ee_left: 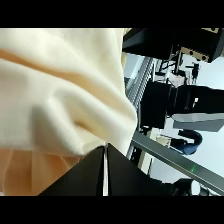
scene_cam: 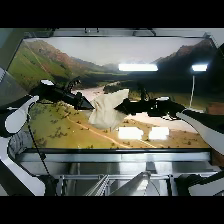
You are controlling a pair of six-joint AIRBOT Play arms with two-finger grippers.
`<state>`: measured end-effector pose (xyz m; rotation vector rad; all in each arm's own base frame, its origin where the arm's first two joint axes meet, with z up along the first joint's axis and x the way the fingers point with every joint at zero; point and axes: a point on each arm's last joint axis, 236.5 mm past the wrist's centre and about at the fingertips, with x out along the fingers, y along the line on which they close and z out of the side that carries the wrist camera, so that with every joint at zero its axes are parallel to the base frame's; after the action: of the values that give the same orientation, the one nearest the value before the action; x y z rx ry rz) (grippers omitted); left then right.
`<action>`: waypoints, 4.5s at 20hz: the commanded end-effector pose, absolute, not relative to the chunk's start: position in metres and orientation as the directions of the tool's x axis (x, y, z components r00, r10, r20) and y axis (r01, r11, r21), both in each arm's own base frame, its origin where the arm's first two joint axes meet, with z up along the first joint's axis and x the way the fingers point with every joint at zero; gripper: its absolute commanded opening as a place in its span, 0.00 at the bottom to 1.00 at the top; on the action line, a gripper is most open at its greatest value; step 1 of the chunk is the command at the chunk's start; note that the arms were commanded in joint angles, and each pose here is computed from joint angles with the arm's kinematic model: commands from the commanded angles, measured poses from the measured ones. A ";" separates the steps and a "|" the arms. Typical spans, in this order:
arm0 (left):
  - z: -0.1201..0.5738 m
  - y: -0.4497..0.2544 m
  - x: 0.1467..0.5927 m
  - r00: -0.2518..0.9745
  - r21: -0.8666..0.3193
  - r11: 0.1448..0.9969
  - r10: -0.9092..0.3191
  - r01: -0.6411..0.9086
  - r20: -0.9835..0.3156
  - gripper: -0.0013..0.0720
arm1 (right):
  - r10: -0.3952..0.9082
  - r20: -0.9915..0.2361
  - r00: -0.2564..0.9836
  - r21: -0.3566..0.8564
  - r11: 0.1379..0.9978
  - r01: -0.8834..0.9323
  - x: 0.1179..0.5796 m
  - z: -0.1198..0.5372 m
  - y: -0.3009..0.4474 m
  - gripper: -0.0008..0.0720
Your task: Fold the shirts.
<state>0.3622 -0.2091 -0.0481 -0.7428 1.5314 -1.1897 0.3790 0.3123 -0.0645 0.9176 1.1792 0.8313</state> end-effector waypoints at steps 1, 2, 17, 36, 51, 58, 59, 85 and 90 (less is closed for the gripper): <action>-0.020 -0.215 0.370 -0.264 -0.972 0.205 -0.937 0.111 -0.228 0.05 | 0.937 -0.284 0.202 0.935 0.317 -0.158 0.382 -0.011 0.315 0.04; 0.001 -0.216 0.380 -0.220 -0.986 0.125 -0.964 0.108 -0.147 0.05 | 0.948 -0.240 0.207 0.935 0.283 -0.213 0.385 0.019 0.313 0.04; 0.418 -0.218 0.355 0.169 -0.482 0.159 -0.985 0.862 -0.023 0.05 | 0.833 -0.093 0.545 0.409 0.531 -0.742 0.361 0.394 0.220 0.04; 0.009 -0.124 0.272 -0.048 -0.854 0.500 -0.865 -0.141 -0.499 0.97 | 0.485 -0.861 0.151 0.501 0.861 0.087 0.307 -0.027 0.063 0.80; -0.072 -0.141 0.207 -0.275 -0.785 0.532 -0.844 -0.317 -0.461 0.84 | 0.735 -0.676 0.054 0.723 0.647 0.242 0.316 -0.110 0.122 0.46; -0.071 -0.098 0.225 -0.157 -0.710 0.648 -0.759 -0.275 -0.632 0.84 | 0.818 -0.565 0.112 0.818 0.536 0.211 0.336 -0.113 0.163 0.04; -0.073 -0.100 0.223 -0.166 -0.709 0.648 -0.759 -0.277 -0.629 0.84 | 0.818 -0.564 0.111 0.818 0.535 0.210 0.336 -0.112 0.163 0.04; -0.116 -0.079 0.241 -0.117 -0.630 0.744 -0.662 -0.223 -0.740 1.00 | 0.887 -0.432 0.161 0.901 0.432 0.041 0.340 -0.029 0.164 0.04; -0.124 -0.121 0.246 -0.193 -0.669 0.718 -0.697 -0.193 -0.691 1.00 | 0.885 -0.434 0.165 0.900 0.434 0.041 0.341 -0.029 0.164 0.04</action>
<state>0.2369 -0.1061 -0.1092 -0.7303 1.7500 -0.5301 0.3404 0.1636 -0.0298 0.9526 1.2701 0.7545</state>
